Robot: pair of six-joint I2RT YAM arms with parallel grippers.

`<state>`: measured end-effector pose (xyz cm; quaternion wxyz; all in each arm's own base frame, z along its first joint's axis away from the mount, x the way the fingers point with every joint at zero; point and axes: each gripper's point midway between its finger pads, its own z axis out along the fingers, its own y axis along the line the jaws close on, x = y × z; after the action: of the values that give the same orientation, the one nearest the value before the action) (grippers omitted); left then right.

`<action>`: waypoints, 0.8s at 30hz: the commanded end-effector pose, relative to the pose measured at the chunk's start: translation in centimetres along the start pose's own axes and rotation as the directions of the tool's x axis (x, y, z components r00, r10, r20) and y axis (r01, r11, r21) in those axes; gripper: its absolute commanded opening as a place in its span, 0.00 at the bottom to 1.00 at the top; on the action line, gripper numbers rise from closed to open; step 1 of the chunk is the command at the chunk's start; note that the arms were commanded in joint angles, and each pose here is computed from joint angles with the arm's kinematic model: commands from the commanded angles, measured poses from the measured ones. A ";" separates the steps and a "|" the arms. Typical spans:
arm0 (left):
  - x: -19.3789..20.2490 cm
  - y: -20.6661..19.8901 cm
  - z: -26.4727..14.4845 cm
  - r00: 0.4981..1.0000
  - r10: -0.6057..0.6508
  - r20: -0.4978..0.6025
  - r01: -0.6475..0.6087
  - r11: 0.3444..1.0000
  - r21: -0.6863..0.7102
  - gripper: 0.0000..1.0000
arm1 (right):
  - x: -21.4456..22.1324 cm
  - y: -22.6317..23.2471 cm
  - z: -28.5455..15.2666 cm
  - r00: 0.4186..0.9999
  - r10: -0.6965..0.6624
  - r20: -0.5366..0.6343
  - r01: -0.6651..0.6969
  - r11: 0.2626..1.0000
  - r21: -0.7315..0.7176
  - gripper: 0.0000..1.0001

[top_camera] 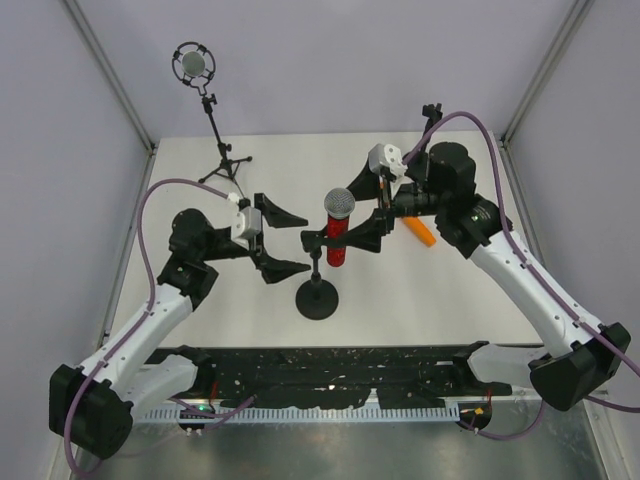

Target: Remove the microphone from the stand

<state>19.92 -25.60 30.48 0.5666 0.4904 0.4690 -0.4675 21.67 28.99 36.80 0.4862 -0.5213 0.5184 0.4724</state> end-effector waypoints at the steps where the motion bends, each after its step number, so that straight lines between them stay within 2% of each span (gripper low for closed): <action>1: -1.6 -0.9 -0.3 1.000 -0.019 -0.013 0.019 0.999 0.031 0.96 | -1.5 0.5 0.1 0.997 -0.077 0.016 0.077 0.997 -0.005 0.97; 8: -1.8 -0.7 -0.4 0.999 -0.027 -0.026 0.028 1.000 0.011 0.93 | -1.3 1.0 0.2 0.995 -0.100 0.028 0.100 0.995 -0.008 1.00; 24: -3.5 1.2 -0.1 1.000 -0.029 0.006 0.030 0.995 -0.094 0.77 | -1.2 1.6 0.3 0.996 -0.059 0.067 0.061 0.997 -0.036 0.72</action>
<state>20.38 -25.22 31.74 0.5556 0.4598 0.5131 -0.4654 20.97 29.52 35.57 0.4828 -0.5266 0.5102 0.4788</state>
